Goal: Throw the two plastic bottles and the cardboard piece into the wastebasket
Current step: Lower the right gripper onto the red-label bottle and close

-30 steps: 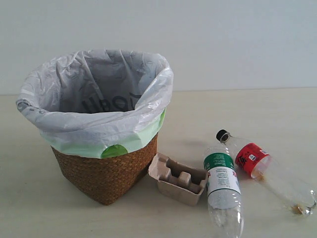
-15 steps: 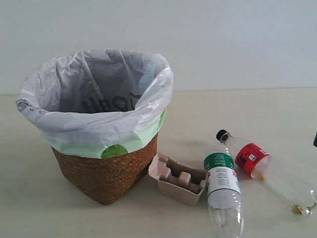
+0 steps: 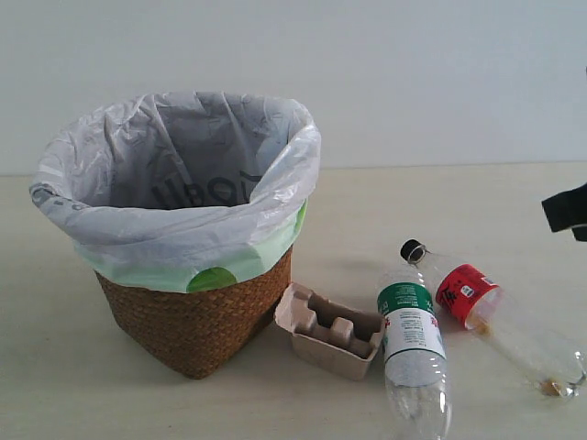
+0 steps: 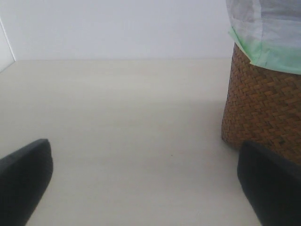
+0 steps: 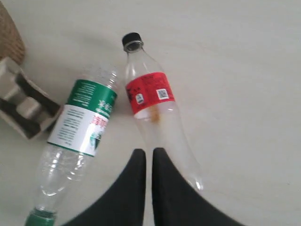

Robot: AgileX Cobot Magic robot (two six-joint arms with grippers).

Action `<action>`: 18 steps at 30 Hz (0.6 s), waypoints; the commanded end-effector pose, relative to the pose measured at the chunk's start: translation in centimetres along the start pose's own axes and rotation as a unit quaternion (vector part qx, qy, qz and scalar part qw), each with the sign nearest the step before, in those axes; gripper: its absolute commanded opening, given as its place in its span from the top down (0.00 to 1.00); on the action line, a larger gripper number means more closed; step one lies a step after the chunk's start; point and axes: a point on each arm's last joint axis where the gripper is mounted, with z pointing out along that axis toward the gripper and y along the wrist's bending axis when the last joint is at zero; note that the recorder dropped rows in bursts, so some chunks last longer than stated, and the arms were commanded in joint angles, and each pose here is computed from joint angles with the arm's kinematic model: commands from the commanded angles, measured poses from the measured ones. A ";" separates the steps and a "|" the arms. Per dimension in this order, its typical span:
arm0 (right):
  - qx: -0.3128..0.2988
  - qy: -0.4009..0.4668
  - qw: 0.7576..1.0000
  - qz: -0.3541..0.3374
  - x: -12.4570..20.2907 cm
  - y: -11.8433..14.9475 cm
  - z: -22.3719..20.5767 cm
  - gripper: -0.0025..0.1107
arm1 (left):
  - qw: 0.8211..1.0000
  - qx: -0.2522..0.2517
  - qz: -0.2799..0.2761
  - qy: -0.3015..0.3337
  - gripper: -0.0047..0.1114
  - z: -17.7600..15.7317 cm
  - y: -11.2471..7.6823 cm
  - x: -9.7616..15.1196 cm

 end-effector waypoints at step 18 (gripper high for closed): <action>0.042 0.125 0.991 -0.036 -1.9 -1.0 4.7 0.98 | 1.000 0.003 -0.005 -0.007 0.03 -0.1 0.0 -0.2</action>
